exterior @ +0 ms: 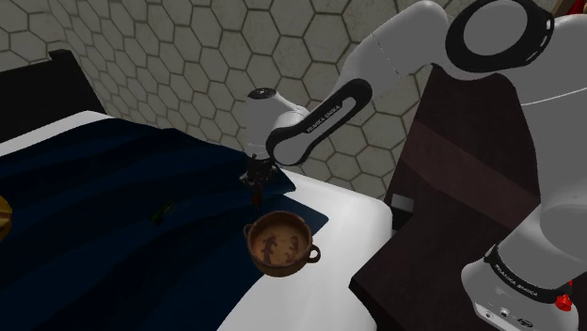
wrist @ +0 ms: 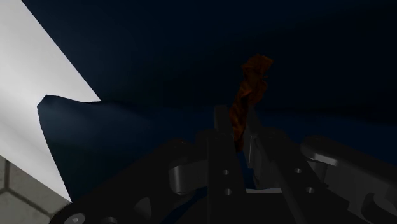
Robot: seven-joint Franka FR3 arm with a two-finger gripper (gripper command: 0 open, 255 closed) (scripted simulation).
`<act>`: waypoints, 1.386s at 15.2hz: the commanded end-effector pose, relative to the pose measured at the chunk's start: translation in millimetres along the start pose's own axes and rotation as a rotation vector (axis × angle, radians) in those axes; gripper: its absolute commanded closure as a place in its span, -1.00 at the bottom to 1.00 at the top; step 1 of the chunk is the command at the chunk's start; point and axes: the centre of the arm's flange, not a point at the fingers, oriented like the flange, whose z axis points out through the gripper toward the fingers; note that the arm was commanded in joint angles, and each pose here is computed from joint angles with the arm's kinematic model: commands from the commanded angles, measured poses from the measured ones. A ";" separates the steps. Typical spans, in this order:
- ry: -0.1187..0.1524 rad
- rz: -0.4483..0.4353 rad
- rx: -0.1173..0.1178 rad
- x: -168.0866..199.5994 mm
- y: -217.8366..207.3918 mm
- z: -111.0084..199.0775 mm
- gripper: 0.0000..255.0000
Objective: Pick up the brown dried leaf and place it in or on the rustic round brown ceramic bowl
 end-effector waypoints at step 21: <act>0.000 0.000 0.000 -111.7 -21.6 -76.5 1.00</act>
